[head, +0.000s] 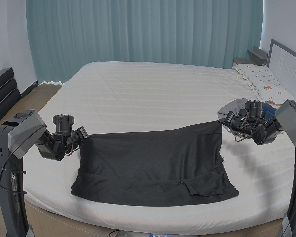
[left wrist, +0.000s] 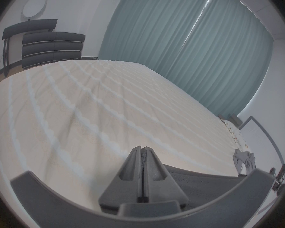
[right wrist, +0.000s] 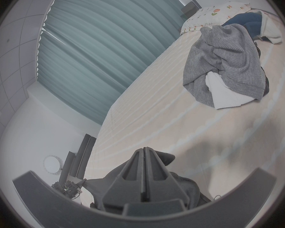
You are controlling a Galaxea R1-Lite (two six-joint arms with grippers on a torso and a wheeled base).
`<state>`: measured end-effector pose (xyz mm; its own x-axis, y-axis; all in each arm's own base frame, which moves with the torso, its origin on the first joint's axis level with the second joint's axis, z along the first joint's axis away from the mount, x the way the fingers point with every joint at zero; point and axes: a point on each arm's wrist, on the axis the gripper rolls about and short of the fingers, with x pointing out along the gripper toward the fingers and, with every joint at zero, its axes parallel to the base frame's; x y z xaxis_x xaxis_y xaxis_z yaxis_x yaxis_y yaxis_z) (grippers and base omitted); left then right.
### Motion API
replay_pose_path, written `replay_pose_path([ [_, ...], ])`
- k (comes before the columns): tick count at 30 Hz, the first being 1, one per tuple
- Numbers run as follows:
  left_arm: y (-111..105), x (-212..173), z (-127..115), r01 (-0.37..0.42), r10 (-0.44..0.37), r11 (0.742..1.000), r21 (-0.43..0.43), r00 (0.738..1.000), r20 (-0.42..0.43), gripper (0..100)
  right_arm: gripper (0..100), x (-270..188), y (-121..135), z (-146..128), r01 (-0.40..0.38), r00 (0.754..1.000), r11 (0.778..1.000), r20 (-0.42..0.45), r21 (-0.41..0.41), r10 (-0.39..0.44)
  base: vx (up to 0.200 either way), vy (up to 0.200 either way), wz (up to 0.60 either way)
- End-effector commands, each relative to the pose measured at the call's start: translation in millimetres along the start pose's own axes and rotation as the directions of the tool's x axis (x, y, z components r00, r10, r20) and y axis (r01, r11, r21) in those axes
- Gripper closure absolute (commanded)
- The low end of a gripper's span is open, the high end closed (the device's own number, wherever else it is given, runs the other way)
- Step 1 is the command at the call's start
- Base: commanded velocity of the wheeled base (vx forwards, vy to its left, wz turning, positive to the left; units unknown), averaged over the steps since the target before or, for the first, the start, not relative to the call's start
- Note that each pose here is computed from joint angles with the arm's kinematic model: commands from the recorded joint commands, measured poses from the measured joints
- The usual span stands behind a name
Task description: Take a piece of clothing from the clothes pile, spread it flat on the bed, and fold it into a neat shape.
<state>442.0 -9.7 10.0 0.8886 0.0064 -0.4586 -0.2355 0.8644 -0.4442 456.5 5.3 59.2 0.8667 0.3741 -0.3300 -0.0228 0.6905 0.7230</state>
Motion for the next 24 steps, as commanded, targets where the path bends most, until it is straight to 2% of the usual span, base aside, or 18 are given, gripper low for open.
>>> replay_pose_path([
  [1,2.4,-7.6,-3.3,0.006,-0.006,1.000,0.009,1.000,0.012,100,100,-15.8,0.4,2.2,-0.003,1.000,1.000,-0.015,0.010,0.003,0.000,0.000,0.00],
  [7,6.5,-11.9,-10.0,0.002,-0.002,1.000,0.019,1.000,0.005,100,100,-31.9,-6.1,-9.4,-0.011,0.996,1.000,-0.092,0.015,0.012,0.000,0.000,0.00],
  [9,12.3,-15.1,-14.4,-0.014,0.014,0.999,0.052,1.000,-0.012,100,100,-36.9,-9.8,-15.3,-0.006,0.993,1.000,-0.120,0.010,0.007,0.000,0.000,0.00],
  [11,21.5,-22.7,-28.5,-0.033,0.041,0.992,0.122,0.998,-0.057,100,100,-43.7,-20.0,-27.1,0.013,0.986,1.000,-0.163,-0.017,-0.016,0.000,0.000,0.00],
  [15,27.9,-32.2,-44.9,-0.022,0.033,0.984,0.175,0.998,-0.059,100,100,-50.6,-30.1,-40.6,0.037,0.977,0.998,-0.207,-0.050,-0.047,0.000,0.000,0.00],
  [18,34.5,-41.1,-57.8,-0.022,0.044,0.969,0.247,0.996,-0.083,100,100,-55.5,-36.7,-52.0,0.053,0.967,0.995,-0.244,-0.079,-0.071,0.000,0.000,0.00],
  [20,34.9,-41.5,-58.4,-0.023,0.045,0.968,0.251,0.995,-0.086,100,100,-55.9,-37.1,-52.7,0.054,0.966,0.995,-0.246,-0.080,-0.072,0.000,0.000,0.00],
  [21,36.7,-49.0,-72.8,-0.017,0.060,0.954,0.298,0.989,-0.136,100,100,-60.2,-45.3,-65.3,0.071,0.953,0.992,-0.287,-0.108,-0.099,0.000,0.000,0.00],
  [24,37.3,-51.7,-83.1,-0.010,0.064,0.951,0.310,0.985,-0.163,100,100,-62.1,-52.6,-76.9,0.078,0.940,0.988,-0.320,-0.131,-0.117,0.000,0.000,0.00],
])
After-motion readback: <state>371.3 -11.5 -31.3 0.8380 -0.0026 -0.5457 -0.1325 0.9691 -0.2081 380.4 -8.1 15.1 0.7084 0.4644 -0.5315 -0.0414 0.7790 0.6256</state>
